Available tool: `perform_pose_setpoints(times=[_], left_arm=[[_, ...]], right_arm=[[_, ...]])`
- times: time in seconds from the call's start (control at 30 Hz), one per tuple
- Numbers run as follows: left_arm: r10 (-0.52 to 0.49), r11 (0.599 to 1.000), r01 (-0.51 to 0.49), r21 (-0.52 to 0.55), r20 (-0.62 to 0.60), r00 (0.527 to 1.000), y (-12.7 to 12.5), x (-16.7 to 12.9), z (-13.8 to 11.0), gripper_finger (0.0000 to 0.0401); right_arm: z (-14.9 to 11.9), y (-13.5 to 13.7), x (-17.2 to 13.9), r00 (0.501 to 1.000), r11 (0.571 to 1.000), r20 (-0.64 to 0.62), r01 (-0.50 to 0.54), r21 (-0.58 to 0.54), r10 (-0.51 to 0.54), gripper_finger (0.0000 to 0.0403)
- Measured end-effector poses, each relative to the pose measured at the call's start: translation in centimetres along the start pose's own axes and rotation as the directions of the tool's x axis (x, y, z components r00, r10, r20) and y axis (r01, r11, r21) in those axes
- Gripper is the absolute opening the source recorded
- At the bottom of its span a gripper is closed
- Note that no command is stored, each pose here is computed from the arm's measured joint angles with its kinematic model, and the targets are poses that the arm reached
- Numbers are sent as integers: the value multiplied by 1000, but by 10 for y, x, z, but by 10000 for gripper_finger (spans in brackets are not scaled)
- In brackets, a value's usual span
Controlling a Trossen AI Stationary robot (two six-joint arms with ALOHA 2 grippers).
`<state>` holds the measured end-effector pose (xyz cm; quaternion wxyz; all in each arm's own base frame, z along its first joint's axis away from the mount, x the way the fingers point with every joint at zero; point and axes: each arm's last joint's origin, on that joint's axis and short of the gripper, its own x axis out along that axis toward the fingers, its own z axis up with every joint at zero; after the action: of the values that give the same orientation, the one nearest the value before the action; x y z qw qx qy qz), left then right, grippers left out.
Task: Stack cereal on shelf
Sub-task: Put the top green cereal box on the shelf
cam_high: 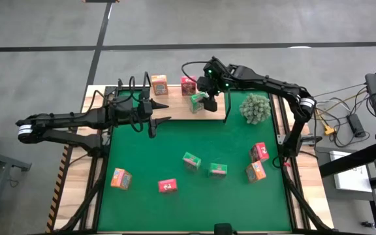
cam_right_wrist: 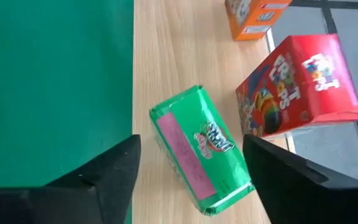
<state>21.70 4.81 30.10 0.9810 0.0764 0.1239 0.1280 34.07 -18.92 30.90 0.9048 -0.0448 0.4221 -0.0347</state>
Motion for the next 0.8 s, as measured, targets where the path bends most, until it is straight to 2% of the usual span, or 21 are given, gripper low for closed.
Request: perform_pose_setpoints(times=[0.13, 0.3, 0.8], left_arm=[[0, 1000, 0, 0, -2, 1000, 0, 0, 0, 199], [-1, 1000, 1, 0, -6, 1000, 0, 0, -1, 199], [-3, 1000, 3, 1, -22, 1000, 0, 1, -3, 199]], right_arm=[[-4, -1, 10, 999, 1000, -34, 7, -19, -8, 289], [-9, -4, 21, 994, 997, -94, 58, -46, -62, 280], [-10, -5, 26, 993, 997, -106, 51, -51, -56, 191]])
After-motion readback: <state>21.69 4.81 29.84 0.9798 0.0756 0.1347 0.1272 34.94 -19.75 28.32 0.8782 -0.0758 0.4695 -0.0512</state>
